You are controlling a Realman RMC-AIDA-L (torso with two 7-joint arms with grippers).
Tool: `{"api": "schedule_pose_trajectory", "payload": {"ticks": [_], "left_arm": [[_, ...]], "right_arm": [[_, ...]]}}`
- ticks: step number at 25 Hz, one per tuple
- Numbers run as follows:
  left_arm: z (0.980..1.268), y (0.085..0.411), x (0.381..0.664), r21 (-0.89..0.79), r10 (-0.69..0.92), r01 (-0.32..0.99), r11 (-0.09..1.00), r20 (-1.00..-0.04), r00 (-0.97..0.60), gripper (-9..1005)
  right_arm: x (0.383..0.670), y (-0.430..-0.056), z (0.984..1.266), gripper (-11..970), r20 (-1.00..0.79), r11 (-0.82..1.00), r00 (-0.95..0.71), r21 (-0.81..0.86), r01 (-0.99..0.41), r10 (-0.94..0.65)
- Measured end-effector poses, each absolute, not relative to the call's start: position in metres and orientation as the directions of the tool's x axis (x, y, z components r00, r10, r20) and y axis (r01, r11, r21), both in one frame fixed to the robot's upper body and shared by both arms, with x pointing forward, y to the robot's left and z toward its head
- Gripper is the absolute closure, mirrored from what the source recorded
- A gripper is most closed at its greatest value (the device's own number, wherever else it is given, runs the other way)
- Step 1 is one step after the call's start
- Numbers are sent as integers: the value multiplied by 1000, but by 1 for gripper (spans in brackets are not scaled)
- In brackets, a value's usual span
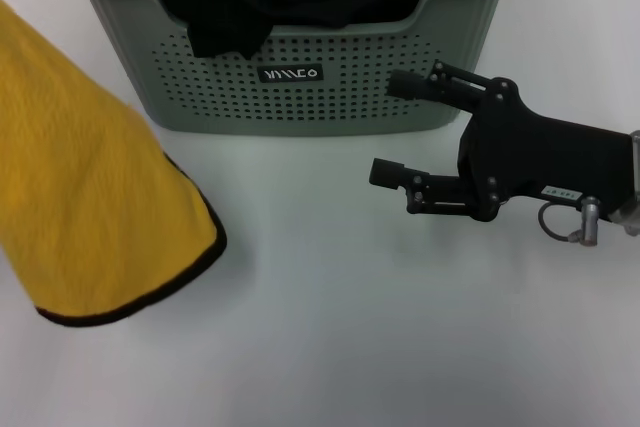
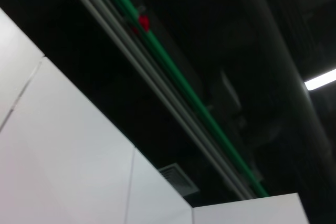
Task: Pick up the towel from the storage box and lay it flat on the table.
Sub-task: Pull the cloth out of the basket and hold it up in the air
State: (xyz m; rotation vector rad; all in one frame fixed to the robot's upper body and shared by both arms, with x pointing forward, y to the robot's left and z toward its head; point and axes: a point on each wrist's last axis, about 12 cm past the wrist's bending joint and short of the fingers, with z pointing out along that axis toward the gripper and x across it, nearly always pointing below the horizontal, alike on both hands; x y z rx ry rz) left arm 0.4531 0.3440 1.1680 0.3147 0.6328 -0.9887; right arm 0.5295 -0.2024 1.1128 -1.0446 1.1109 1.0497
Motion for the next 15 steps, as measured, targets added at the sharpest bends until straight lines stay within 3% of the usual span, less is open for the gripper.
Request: {"api": "schedule_pose_trajectory", "payload": {"ticks": [7,15], "left_arm": [[1139,326,465,-94,-650,803,588,-646,400,985],[1148,313,480,-100,-703,867,488,-633,323,985]], "right_arm": [[529,-188,1111,117,-987,141,127,-112,-984,98],[529,-169,1086,118,-959,188,273,-281,-941,-72]]}}
